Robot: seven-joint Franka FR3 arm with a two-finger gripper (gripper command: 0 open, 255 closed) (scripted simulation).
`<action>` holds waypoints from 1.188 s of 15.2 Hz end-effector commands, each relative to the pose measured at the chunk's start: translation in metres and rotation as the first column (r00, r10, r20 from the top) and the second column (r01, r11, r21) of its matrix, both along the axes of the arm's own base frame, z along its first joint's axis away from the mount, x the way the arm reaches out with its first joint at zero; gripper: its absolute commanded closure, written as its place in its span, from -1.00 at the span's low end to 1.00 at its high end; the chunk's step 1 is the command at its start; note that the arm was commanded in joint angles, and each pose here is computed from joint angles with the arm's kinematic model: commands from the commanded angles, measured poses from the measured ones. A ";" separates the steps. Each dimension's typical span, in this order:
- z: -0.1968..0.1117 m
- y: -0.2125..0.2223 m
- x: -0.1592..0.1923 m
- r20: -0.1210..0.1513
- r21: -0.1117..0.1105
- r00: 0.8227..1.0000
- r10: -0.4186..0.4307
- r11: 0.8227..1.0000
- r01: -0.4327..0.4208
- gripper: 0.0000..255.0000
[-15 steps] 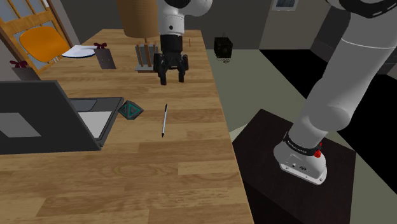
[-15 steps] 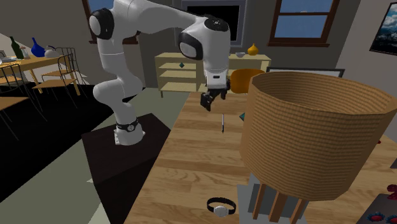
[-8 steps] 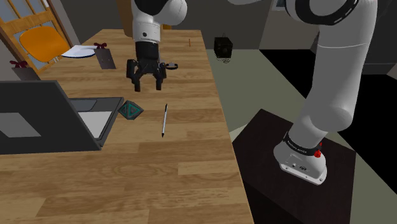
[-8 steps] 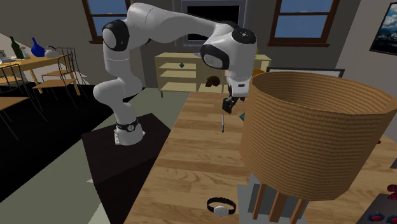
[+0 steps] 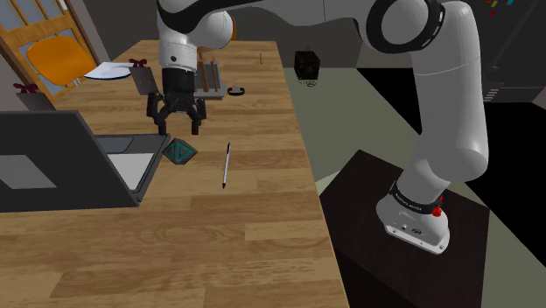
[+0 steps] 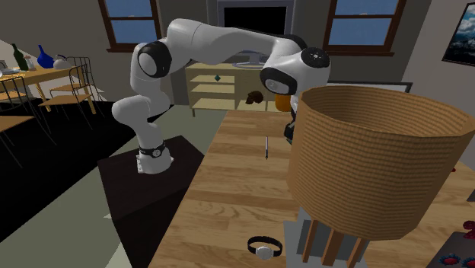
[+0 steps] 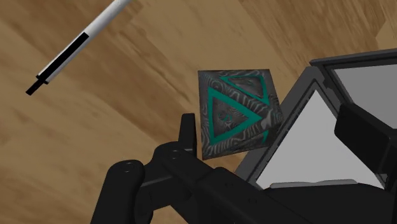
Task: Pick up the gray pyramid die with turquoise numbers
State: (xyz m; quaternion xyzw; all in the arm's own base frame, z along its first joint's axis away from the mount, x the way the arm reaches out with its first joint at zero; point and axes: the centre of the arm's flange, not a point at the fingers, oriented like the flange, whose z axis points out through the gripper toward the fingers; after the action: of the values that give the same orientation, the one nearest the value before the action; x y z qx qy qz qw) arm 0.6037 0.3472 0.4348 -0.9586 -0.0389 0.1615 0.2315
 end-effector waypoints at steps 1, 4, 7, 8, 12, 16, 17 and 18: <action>-0.009 0.001 0.001 0.000 0.001 1.000 0.000 1.000 0.000 -1.00; -0.028 0.001 0.001 0.000 0.001 1.000 0.000 1.000 0.000 -1.00; -0.028 0.001 0.001 0.000 0.001 1.000 0.000 1.000 0.000 1.00; -0.028 0.001 0.000 0.000 0.001 1.000 0.000 1.000 0.000 1.00; -0.028 0.001 0.000 0.000 0.001 1.000 0.000 1.000 0.000 1.00; -0.028 0.001 0.001 0.000 0.001 1.000 0.000 1.000 0.000 1.00; -0.023 0.001 0.001 0.000 0.001 1.000 0.000 1.000 0.000 1.00; -0.018 0.001 0.001 0.000 0.001 1.000 0.000 1.000 0.000 1.00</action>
State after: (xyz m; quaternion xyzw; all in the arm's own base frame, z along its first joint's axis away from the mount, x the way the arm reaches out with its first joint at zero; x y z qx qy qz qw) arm 0.6040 0.3484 0.4134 -0.9584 -0.0389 0.1615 0.2321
